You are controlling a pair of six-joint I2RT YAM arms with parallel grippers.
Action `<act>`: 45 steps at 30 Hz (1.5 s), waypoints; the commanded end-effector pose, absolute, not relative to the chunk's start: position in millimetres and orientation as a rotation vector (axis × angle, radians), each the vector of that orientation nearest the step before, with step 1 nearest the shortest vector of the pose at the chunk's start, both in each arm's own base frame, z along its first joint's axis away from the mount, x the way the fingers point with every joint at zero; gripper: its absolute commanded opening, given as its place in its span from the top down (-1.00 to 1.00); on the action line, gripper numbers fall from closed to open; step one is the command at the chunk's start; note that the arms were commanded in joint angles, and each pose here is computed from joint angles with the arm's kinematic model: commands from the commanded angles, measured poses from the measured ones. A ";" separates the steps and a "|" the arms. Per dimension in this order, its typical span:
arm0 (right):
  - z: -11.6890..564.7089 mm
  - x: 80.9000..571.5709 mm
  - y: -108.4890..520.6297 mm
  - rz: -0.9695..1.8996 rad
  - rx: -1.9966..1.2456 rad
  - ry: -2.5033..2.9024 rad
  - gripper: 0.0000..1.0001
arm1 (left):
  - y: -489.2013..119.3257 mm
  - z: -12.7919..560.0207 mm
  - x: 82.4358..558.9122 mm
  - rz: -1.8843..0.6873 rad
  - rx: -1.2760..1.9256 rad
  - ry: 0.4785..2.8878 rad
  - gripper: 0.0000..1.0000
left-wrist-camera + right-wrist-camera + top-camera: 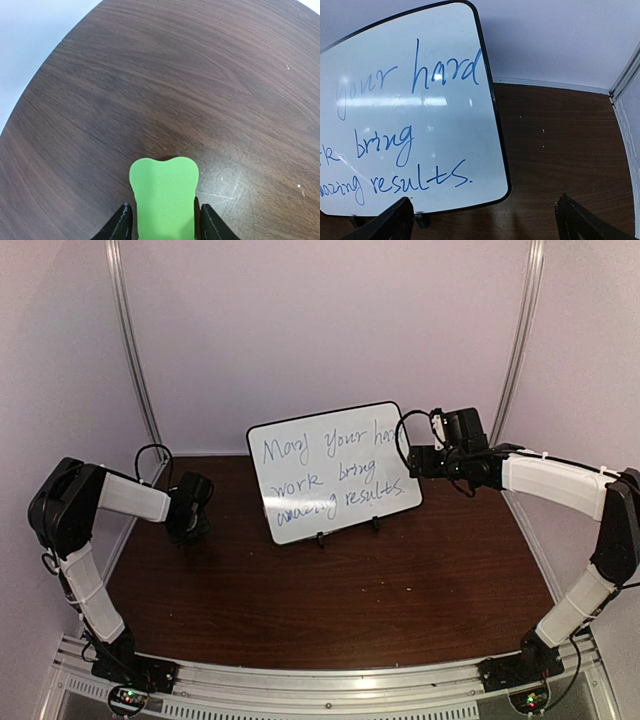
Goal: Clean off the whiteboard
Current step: Pick up the whiteboard eraser from the center of the board.
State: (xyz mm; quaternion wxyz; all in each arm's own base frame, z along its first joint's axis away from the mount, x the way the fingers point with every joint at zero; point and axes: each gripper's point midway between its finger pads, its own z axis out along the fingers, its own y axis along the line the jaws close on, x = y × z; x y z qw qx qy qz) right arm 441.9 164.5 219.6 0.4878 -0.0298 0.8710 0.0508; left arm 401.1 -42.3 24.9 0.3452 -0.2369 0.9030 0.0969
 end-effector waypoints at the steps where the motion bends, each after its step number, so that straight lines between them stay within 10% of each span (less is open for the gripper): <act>1: 215.9 442.7 159.3 0.109 -0.051 2.122 -1.00 | -38.2 25.0 404.9 0.263 -0.633 2.331 0.05; 25: 227.0 449.9 147.2 0.099 -0.020 2.099 -1.00 | -40.1 30.3 407.2 0.222 -0.613 2.329 0.49; 45: 233.2 536.7 128.7 0.450 -0.306 2.080 -1.00 | -143.8 221.0 392.2 -0.328 -0.114 1.949 0.53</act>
